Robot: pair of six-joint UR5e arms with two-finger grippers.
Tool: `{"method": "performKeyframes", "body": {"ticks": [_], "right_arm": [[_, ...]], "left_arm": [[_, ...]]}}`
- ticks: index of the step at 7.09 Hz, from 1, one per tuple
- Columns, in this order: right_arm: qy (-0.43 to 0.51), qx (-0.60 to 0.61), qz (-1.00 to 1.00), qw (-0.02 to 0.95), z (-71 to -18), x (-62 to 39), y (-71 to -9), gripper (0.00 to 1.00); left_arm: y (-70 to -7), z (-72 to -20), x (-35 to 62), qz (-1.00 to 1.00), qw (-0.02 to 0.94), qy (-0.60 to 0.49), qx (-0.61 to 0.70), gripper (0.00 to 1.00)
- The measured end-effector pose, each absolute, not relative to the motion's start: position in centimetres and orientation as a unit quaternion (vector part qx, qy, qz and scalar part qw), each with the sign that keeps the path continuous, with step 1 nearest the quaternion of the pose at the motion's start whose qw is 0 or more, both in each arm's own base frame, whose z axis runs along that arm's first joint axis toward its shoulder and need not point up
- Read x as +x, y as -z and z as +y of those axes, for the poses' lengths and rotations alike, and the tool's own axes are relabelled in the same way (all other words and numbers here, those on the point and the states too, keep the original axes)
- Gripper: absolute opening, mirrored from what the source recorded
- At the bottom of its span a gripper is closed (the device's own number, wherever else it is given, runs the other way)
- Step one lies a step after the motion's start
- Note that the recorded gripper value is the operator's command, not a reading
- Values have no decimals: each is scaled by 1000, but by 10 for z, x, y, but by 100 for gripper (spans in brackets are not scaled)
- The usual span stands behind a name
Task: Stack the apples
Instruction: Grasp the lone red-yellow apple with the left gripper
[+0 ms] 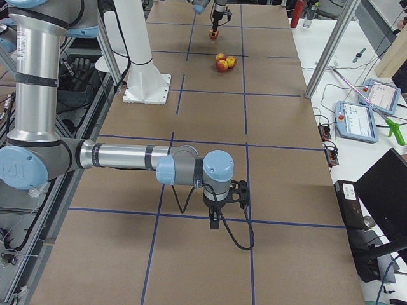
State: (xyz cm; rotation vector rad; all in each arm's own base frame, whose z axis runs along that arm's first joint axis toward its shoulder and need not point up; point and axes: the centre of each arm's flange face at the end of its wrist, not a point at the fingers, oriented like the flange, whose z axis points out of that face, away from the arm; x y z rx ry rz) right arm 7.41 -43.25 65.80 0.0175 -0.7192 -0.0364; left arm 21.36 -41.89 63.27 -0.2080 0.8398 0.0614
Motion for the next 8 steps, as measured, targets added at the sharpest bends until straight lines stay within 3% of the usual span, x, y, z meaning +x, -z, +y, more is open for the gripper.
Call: {"method": "performKeyframes", "body": {"ticks": [1, 4, 8], "right_arm": [[18, 9, -352, 936, -432, 74, -658, 100], [18, 9, -352, 936, -432, 74, -658, 100], [18, 9, -352, 936, -433, 74, -658, 100]], "left_arm": [[-634, -418, 216, 407, 907, -32, -103, 3], [-604, -424, 219, 417, 904, -37, -87, 0], [-396, -497, 288, 438, 894, 39, -92, 0]]}}
